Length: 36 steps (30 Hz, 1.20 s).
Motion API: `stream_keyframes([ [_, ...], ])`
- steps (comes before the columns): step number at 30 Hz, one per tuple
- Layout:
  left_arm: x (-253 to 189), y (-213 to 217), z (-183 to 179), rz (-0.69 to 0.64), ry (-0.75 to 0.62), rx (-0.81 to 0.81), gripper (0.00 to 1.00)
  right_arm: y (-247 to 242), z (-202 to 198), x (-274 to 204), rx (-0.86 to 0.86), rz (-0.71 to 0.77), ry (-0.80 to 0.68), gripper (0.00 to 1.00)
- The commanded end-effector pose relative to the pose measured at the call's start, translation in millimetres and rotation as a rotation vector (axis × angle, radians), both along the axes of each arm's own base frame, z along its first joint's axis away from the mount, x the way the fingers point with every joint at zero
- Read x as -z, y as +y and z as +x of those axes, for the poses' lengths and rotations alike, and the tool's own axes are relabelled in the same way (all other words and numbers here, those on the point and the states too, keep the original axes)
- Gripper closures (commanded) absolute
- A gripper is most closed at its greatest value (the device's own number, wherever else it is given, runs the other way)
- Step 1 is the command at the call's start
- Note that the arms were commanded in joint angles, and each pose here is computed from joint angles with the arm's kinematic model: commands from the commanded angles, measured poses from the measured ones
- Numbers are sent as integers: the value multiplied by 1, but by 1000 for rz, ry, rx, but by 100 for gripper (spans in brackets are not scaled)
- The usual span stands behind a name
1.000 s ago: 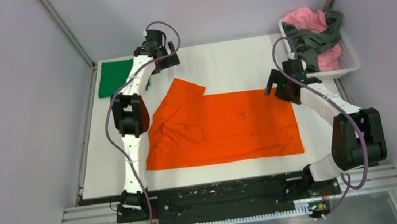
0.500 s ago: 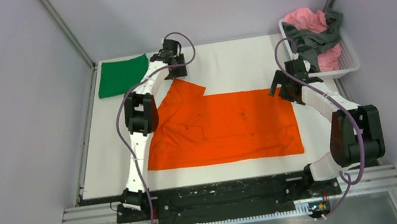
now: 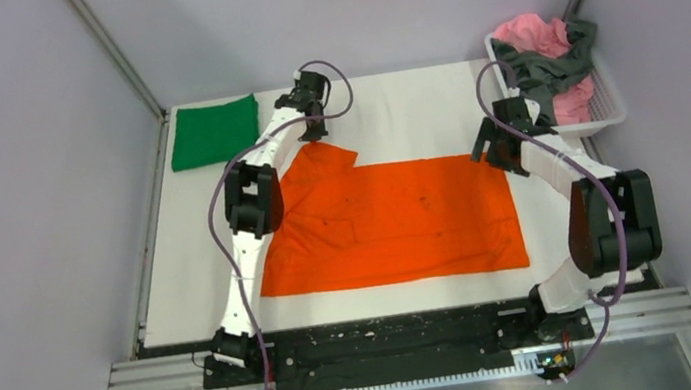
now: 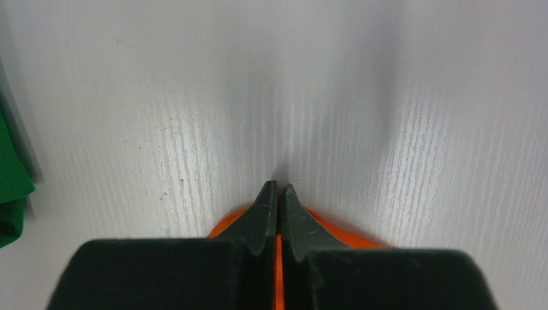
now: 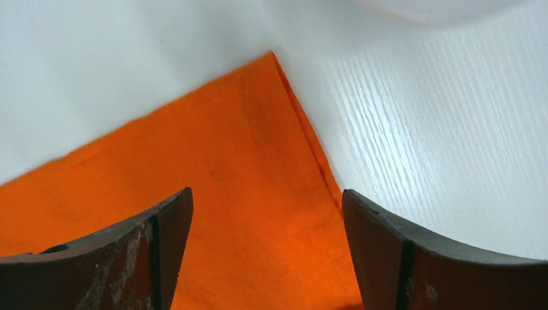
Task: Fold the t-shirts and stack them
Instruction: Grab the side of the flattened tshirt furthest away from the robot with both arms
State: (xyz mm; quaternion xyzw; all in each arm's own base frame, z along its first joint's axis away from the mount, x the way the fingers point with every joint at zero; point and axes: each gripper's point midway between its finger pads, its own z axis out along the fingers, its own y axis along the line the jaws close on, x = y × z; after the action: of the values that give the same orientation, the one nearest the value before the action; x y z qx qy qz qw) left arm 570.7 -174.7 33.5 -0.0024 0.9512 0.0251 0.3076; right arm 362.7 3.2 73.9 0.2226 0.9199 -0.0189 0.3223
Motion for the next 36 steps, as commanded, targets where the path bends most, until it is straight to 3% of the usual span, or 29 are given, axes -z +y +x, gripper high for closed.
stream_keyframes([
  [1, -24, 8, -10, 17, -1, -24, 100, -9, 49, -18, 66, -25, -81, 19],
  [11, -83, -5, -9, -87, -128, -31, 100, -19, 108, 20, 130, -121, -10, 39],
  [24, -101, 1, -39, -102, -140, -56, 100, -18, 53, 55, 148, -210, 150, 47],
  [31, -104, 2, -51, -102, -139, -60, 100, -19, 52, 53, 152, -219, 141, 69],
  [36, -113, -4, -62, -132, -124, -35, 100, -11, 79, 24, 88, -229, 43, 98],
])
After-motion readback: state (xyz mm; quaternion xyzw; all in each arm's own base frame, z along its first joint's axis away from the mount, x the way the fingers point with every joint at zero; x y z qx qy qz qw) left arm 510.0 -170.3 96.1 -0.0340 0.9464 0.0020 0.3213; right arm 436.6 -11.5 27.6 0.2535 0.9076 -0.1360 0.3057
